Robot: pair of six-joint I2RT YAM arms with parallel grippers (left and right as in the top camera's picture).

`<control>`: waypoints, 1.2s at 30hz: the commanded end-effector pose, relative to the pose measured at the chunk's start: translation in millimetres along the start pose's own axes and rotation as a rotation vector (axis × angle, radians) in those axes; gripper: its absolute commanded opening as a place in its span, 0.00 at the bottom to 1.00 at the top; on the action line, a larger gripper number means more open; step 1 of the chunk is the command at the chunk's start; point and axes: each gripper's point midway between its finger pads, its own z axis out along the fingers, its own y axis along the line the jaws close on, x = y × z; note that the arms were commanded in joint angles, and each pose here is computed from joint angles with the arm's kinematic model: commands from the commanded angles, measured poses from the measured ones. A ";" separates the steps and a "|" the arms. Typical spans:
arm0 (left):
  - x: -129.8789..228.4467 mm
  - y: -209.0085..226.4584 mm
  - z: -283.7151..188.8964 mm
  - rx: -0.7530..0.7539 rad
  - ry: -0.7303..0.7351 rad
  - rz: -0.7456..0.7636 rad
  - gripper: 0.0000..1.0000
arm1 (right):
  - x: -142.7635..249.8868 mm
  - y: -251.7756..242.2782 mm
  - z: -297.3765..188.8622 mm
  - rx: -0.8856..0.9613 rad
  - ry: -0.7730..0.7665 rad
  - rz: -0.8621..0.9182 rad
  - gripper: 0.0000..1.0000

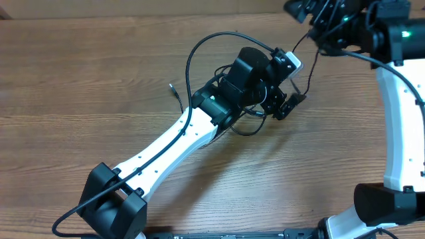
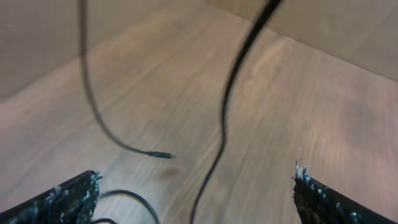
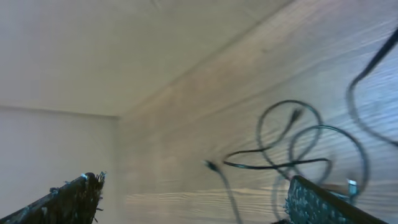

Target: Untangle cables

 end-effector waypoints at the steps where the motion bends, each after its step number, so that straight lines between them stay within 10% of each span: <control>1: -18.4 10.6 -7.4 -0.078 -0.054 -0.007 0.99 | 5.9 22.1 -14.6 -0.128 0.062 0.071 0.95; 9: -21.3 81.4 -27.7 -0.453 -0.177 -0.458 0.99 | 12.1 30.6 -24.1 -0.212 0.146 0.180 0.98; 20: 25.8 37.5 -21.0 -0.117 0.057 -1.566 1.00 | 0.8 39.0 -24.8 -0.245 0.107 0.188 1.00; 23: 23.0 21.9 -22.4 -0.018 0.130 -1.581 1.00 | -3.3 34.6 -23.5 -0.221 0.079 0.179 1.00; 30: 14.6 23.4 -15.0 -0.053 0.055 -0.864 0.99 | -9.5 35.8 -23.1 -0.224 0.049 0.151 1.00; 36: 14.7 12.6 -4.9 -0.197 0.024 -0.629 1.00 | -31.0 55.4 -26.5 -0.307 -0.021 0.139 0.99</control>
